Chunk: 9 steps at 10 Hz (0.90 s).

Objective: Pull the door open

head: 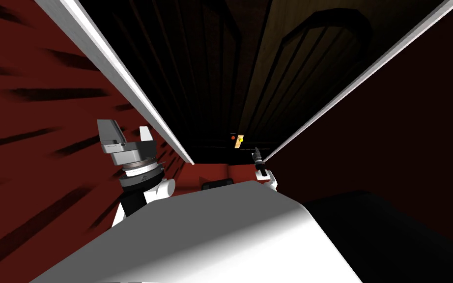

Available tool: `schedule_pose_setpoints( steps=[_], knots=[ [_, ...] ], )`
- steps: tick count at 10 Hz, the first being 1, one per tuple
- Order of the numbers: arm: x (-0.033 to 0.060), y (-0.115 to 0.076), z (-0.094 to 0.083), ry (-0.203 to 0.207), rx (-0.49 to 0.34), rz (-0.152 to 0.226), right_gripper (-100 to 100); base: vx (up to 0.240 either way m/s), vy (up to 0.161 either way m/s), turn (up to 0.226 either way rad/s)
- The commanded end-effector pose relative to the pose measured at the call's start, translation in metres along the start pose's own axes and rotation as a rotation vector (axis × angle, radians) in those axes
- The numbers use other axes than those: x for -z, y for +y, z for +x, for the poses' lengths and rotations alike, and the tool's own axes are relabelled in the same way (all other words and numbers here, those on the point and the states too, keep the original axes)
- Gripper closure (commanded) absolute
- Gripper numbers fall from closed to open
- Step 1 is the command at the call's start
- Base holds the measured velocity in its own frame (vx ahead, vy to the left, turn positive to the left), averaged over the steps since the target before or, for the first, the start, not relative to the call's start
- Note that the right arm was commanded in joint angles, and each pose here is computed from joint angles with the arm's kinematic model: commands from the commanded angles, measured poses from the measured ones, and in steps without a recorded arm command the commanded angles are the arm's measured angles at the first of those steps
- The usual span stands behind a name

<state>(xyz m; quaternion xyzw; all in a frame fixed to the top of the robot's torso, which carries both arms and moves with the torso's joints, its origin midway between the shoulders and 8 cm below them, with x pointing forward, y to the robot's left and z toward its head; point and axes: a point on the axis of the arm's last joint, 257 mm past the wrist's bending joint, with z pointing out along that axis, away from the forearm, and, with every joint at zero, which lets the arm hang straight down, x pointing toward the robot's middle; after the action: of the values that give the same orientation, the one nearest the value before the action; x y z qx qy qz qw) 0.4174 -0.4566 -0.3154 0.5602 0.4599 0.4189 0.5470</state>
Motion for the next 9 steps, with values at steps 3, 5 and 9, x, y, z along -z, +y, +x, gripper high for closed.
schedule_pose_setpoints(
  steps=[3, 5, 9],
  knots=[
    [-0.0059, 0.003, 0.005, 0.003, -0.002, -0.01, -100, 0.166, -0.036, 0.06],
    [-0.014, 0.012, 0.023, 0.03, -0.013, -0.033, -100, 0.211, 0.07, 0.098],
    [-0.0199, 0.015, 0.034, 0.05, -0.021, -0.047, 100, 0.126, 0.04, 0.075]
  ],
)
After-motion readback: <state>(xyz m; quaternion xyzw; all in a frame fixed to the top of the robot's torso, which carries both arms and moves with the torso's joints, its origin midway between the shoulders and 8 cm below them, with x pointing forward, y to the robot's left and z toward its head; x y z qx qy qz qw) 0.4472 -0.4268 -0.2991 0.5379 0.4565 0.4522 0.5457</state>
